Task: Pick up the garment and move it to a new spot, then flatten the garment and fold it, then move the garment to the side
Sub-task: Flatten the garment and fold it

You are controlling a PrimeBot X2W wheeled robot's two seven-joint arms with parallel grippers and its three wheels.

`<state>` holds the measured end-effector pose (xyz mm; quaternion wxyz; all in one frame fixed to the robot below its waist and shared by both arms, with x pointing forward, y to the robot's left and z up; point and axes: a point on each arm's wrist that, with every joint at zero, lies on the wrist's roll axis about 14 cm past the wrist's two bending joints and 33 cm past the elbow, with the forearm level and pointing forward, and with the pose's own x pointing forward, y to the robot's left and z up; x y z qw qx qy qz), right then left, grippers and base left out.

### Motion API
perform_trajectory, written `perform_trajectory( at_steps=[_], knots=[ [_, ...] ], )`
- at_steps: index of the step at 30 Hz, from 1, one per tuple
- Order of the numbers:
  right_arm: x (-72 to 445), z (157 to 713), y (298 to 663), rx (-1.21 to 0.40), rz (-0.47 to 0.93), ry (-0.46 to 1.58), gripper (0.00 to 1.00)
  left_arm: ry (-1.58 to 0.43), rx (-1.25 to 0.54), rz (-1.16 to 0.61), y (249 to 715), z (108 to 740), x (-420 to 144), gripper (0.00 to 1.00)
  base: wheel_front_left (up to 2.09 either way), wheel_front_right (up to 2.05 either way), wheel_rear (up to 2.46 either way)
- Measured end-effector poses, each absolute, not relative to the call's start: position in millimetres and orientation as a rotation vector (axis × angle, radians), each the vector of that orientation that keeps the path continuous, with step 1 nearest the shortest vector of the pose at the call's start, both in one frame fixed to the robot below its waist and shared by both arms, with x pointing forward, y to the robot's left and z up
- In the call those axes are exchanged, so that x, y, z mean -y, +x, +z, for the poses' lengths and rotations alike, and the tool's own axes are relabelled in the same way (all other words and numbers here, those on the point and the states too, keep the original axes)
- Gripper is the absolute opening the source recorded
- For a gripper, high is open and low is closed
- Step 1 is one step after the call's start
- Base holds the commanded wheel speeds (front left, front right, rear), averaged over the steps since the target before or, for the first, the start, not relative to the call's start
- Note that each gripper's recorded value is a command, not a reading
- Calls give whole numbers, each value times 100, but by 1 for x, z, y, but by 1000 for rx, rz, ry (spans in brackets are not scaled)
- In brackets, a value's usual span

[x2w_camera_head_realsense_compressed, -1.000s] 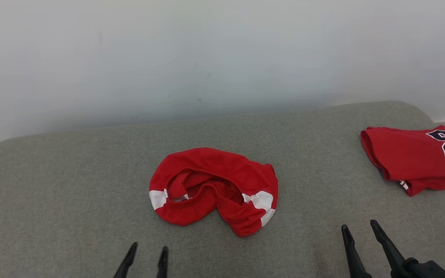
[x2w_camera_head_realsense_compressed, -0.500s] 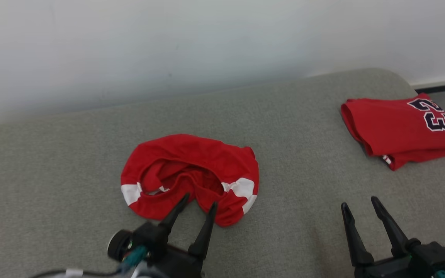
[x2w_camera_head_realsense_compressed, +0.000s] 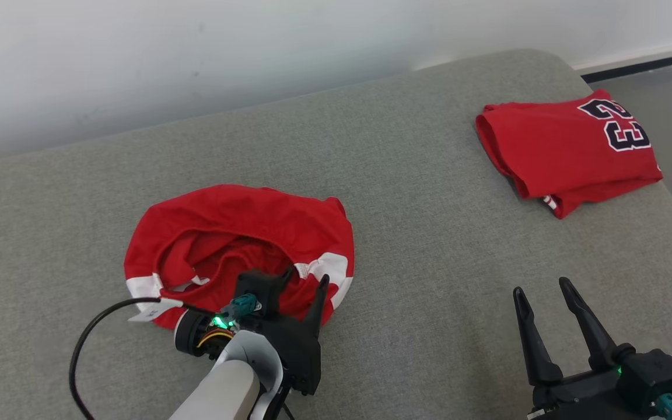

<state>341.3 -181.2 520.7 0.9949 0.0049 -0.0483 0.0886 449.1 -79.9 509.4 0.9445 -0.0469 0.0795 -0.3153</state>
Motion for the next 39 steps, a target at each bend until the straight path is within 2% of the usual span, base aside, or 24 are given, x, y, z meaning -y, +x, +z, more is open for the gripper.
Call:
perform_trajectory(
  at_steps=[2, 7, 15, 17, 19, 20, 21, 22, 23, 24, 25, 31, 32, 34, 37, 39],
  knots=[
    [184, 519, 341, 92, 168, 10, 100, -81, -191, -646, 450, 503, 83, 82, 0, 0, 0],
    [185, 520, 342, 92, 161, 11, 100, -79, -216, -630, 455, 498, 85, 56, 0, 0, 0],
    [185, 519, 344, 89, 158, 20, 100, -112, -233, -586, 466, 500, 78, 46, 0, 0, 0],
    [185, 518, 343, 88, 156, 20, 100, -118, -243, -582, 467, 498, 77, 37, 0, 0, 0],
    [185, 518, 343, 88, 155, 20, 100, -123, -250, -580, 467, 497, 77, 34, 0, 0, 0],
    [186, 519, 343, 89, 154, 20, 100, -126, -260, -579, 467, 495, 76, 35, 0, 0, 0],
    [186, 519, 343, 89, 153, 19, 100, -143, -266, -578, 468, 495, 77, 42, 0, 0, 0],
    [186, 519, 343, 90, 152, 19, 100, -167, -271, -579, 469, 496, 77, 45, 0, 0, 0],
    [187, 519, 343, 90, 150, 19, 100, -175, -266, -579, 469, 498, 77, 57, 0, 0, 0],
    [187, 519, 344, 90, 149, 18, 100, -190, -261, -578, 470, 500, 78, 89, 0, 0, 0],
    [188, 519, 344, 91, 149, 17, 100, -203, -257, -578, 470, 502, 78, 100, 0, 0, 0],
    [188, 519, 344, 89, 149, 17, 100, -222, -254, -557, 471, 504, 75, 100, 0, 0, 0],
    [188, 519, 344, 89, 150, 18, 100, -208, -256, -549, 471, 502, 73, 94, 0, 0, 0],
    [187, 519, 343, 88, 152, 19, 100, -197, -262, -534, 473, 499, 71, 73, 0, 0, 0],
    [187, 519, 343, 88, 152, 20, 100, -190, -267, -528, 473, 496, 70, 54, 0, 0, 0],
    [187, 519, 343, 88, 152, 23, 100, -187, -272, -521, 474, 494, 70, 45, 0, 0, 0]
  ],
)
